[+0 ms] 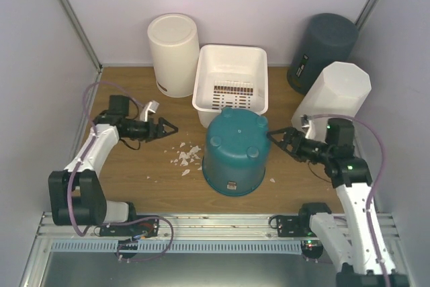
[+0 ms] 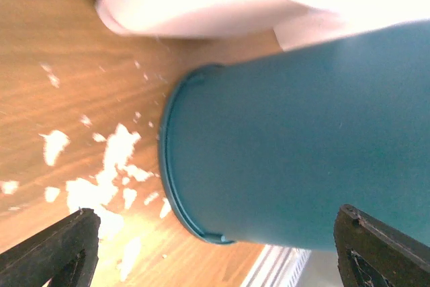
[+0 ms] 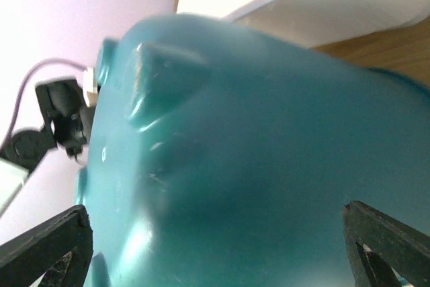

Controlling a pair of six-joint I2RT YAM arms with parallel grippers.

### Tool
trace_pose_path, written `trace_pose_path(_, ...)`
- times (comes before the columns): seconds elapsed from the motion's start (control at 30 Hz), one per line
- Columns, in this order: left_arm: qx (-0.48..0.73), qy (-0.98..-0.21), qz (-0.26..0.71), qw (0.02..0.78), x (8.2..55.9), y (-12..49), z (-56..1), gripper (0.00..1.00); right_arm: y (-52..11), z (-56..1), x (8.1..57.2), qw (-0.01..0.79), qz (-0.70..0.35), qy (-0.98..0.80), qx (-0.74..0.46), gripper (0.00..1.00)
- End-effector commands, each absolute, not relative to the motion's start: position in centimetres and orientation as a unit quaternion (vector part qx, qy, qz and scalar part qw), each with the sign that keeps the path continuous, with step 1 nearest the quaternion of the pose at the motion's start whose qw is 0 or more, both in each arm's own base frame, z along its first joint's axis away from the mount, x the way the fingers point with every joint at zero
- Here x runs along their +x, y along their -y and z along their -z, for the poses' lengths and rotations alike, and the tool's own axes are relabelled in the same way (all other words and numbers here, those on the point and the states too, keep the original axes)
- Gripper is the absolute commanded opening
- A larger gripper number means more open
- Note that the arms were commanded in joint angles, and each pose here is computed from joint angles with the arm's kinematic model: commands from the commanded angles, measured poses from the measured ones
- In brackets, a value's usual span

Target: Turn the large container upside down

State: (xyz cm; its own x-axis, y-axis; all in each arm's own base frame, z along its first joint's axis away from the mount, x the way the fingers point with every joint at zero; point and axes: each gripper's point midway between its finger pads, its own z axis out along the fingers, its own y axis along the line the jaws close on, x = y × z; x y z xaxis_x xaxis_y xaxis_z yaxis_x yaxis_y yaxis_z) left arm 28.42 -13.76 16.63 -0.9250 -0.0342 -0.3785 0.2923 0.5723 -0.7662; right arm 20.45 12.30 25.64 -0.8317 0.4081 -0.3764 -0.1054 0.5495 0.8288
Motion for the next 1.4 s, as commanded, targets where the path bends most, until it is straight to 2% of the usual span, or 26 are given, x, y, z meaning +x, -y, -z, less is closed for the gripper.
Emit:
trace_pose_path(0.0, 0.054, -0.860, 0.450, 0.235, 29.7, 10.8, -20.4, 0.94, -16.8, -26.9, 21.8, 0.269, -0.493, -0.827, 0.029, 1.00)
trace_pose_path(0.13, 0.042, -0.846, 0.435, 0.305, 32.0, 7.1, -25.1, 0.94, -21.3, -26.5, 22.3, 0.248, -0.452, -0.857, -0.014, 1.00)
trace_pose_path(0.27, 0.039, -0.827, 0.437, 0.352, 32.3, 4.0, -29.3, 0.94, -23.6, -27.3, 21.2, 0.233, -0.455, -0.859, -0.030, 1.00)
trace_pose_path(0.47, 0.019, -0.826, 0.404, 0.393, 31.0, 0.3, -30.0, 0.93, -26.6, -27.6, 21.0, 0.228, -0.471, -0.851, -0.041, 1.00)
trace_pose_path(0.67, 0.022, -0.824, 0.332, 0.459, 28.4, -2.7, -32.1, 0.93, -33.1, -26.3, 23.9, 0.215, -0.442, -0.865, -0.101, 1.00)
trace_pose_path(0.93, 0.075, -0.831, 0.201, 0.514, 24.9, -1.9, -33.0, 0.97, -38.9, -26.1, 30.6, 0.245, -0.402, -0.874, -0.123, 1.00)
trace_pose_path(1.1, 0.081, -0.830, 0.213, 0.509, 24.9, -1.7, -33.5, 0.96, -43.5, -26.4, 34.3, 0.249, -0.406, -0.865, -0.157, 1.00)
trace_pose_path(1.2, 0.135, -0.803, 0.242, 0.528, 23.5, 0.7, -35.8, 0.96, -45.7, -26.1, 36.5, 0.250, -0.411, -0.861, -0.169, 1.00)
trace_pose_path(1.37, 0.191, -0.770, 0.261, 0.551, 21.7, 3.2, -37.9, 0.98, -46.0, -26.2, 39.1, 0.276, -0.381, -0.867, -0.163, 1.00)
